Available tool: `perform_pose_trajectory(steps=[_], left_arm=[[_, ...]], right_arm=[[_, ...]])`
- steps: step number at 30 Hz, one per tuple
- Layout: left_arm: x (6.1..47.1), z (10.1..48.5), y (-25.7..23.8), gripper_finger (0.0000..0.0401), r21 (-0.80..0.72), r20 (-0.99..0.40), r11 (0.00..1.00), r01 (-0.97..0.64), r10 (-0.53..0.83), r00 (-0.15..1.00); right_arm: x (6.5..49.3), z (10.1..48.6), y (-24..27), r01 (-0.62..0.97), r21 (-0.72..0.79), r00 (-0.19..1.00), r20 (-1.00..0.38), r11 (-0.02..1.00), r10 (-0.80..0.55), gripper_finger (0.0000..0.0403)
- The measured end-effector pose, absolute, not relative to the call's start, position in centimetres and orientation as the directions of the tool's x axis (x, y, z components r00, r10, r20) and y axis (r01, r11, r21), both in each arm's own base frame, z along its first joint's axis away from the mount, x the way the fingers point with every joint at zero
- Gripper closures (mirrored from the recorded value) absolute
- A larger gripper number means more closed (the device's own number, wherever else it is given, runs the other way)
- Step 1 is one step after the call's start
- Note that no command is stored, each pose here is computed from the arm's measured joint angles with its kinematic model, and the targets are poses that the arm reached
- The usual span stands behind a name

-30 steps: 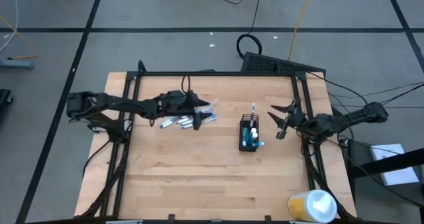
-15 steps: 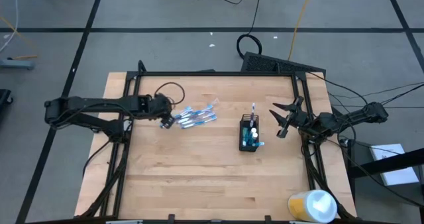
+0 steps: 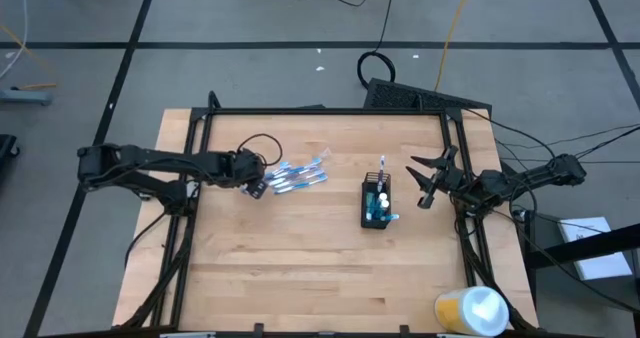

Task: Pick & Place toothbrushing station
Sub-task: Put the purple toothbrush into the top section of the mesh organizer

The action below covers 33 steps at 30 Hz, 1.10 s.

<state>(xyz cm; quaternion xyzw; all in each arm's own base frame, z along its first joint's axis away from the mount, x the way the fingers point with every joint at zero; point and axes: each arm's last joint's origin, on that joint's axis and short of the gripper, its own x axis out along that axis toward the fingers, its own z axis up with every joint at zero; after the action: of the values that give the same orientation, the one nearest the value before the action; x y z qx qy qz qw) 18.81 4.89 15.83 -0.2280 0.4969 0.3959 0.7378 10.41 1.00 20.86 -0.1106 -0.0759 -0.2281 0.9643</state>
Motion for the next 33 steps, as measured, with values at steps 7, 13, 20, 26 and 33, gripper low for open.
perform_pose_trajectory(steps=[7,13,20,26,33], left_arm=[[19.9,13.3,5.1,0.0132,0.100,-0.927,0.597,-0.796,0.347,0.144],[20.2,12.6,5.2,0.0133,0.118,-0.930,0.600,-0.791,0.345,0.123],[19.8,13.3,5.1,0.0133,0.099,-0.928,0.609,-0.787,0.341,0.147],[19.8,14.9,5.2,0.0133,0.089,-0.896,0.619,-0.781,0.393,0.209],[19.4,14.7,5.3,0.0132,0.153,-0.887,0.602,-0.783,0.433,0.160]], right_arm=[[10.4,20.9,1.0,0.455,-0.178,0.885,0.197,0.872,-0.422,0.0273],[10.4,20.9,1.0,0.454,-0.177,0.885,0.197,0.873,-0.421,0.0273],[10.4,20.9,1.0,0.454,-0.178,0.886,0.197,0.873,-0.421,0.0273],[10.4,20.9,1.0,0.454,-0.178,0.886,0.197,0.873,-0.420,0.0273],[10.4,20.8,1.0,0.453,-0.179,0.886,0.196,0.873,-0.420,0.0273]])
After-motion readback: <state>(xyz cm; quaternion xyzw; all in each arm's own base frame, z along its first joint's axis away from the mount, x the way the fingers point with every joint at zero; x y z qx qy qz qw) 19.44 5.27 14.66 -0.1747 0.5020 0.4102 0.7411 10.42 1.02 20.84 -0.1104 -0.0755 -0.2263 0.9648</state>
